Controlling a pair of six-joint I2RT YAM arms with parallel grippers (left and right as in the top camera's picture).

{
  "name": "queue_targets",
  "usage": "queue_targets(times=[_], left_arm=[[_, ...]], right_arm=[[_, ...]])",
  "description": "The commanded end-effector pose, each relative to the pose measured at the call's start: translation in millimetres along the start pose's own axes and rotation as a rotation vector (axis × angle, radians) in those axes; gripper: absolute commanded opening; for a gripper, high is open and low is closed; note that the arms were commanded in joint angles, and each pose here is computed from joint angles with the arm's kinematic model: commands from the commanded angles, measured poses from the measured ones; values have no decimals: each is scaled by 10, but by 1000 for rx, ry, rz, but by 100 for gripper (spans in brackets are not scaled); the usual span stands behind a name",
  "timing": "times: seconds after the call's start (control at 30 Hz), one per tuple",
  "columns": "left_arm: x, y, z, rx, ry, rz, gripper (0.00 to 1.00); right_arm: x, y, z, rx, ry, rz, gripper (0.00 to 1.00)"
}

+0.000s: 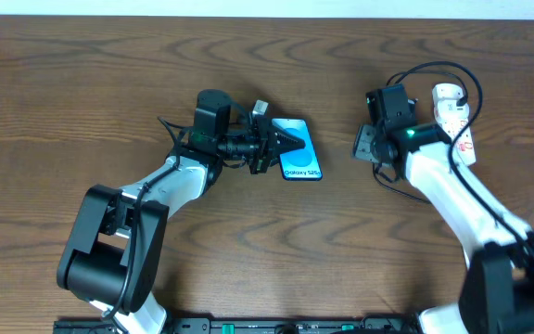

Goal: Plug charger to phone and switch on socket
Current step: 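Reach the right gripper to the black cable and grasp the USB-C plug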

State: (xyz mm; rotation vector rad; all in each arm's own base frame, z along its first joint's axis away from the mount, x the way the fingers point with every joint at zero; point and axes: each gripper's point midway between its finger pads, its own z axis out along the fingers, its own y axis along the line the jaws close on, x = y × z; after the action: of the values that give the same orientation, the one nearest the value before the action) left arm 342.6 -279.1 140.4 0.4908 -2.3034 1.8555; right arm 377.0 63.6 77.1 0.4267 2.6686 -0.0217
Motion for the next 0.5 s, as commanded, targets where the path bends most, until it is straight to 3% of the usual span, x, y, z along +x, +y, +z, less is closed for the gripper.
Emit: queue_targets(times=[0.0, 0.13, 0.3, 0.33, 0.4, 0.43, 0.47], left_arm=[[69, -188, -2, 27, 33, 69, 8], [69, -187, -2, 27, 33, 69, 7], [69, -187, -2, 27, 33, 69, 7], [69, -187, -2, 27, 33, 69, 7], [69, -187, -2, 27, 33, 69, 7], [69, -187, -2, 27, 33, 69, 7], [69, -187, -2, 27, 33, 69, 7]], right_arm=[[-155, -90, 275, 28, -12, 32, 66], [-155, -131, 604, 18, 13, 62, 65], [90, 24, 989, -88, 134, 78, 44], [174, 48, 1049, -101, 167, 77, 32], [271, 70, 1088, -112, 205, 75, 19], [334, 68, 1094, -108, 228, 71, 6], [379, 65, 1085, -105, 246, 67, 1]])
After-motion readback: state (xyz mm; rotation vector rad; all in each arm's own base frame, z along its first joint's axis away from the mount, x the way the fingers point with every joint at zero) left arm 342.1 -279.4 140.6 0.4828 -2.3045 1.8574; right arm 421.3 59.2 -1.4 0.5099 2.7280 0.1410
